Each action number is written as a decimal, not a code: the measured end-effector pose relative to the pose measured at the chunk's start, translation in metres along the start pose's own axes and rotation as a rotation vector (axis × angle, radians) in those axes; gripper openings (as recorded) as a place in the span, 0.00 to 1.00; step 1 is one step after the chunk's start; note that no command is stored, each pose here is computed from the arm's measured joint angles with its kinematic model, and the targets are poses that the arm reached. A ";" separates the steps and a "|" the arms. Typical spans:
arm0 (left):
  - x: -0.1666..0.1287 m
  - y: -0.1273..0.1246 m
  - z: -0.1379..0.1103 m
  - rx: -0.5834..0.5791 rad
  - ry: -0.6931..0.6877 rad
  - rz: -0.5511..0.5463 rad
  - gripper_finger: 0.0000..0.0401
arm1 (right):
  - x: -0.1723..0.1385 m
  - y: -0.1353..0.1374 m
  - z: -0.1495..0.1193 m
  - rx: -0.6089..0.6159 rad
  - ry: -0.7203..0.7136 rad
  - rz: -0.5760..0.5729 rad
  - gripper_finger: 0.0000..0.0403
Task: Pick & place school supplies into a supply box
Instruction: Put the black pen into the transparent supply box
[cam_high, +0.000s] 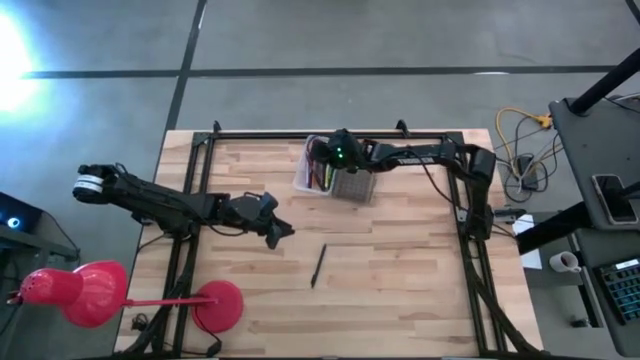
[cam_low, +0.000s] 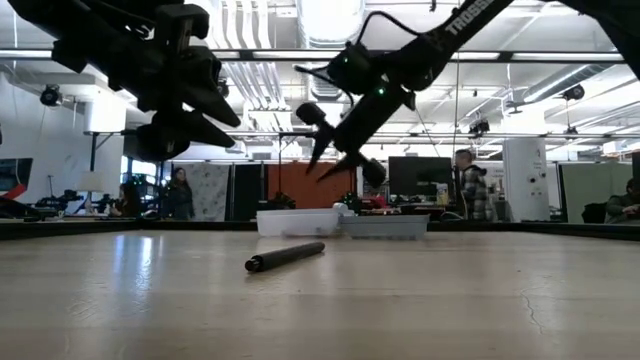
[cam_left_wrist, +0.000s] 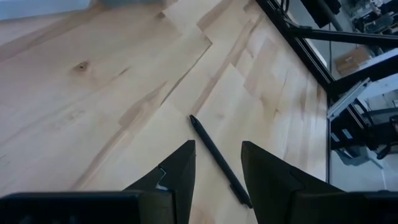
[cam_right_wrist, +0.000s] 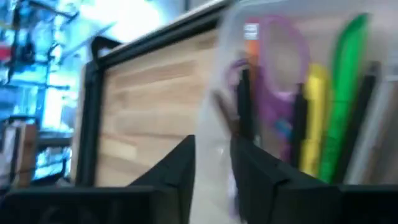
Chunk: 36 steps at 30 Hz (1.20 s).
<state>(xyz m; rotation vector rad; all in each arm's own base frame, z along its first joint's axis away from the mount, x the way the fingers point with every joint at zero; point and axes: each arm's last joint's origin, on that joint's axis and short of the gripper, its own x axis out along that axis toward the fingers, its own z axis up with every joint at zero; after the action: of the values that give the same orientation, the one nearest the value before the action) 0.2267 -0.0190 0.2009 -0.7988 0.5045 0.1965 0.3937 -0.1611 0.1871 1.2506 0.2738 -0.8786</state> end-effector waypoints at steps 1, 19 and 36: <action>0.000 0.000 0.000 -0.001 0.000 -0.001 0.28 | 0.000 0.001 0.000 -0.024 0.008 0.001 0.27; 0.000 0.006 0.005 -0.133 -0.104 0.061 0.28 | -0.101 0.046 -0.032 -1.138 0.174 0.115 0.48; 0.087 -0.022 0.019 -0.073 0.280 0.362 0.28 | -0.245 -0.032 -0.069 -0.724 0.186 -0.524 0.48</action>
<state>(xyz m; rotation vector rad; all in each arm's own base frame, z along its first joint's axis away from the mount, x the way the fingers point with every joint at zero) 0.3168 -0.0220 0.1821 -0.8064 0.9113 0.4435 0.2294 0.0039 0.2938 0.5767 1.0068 -0.9756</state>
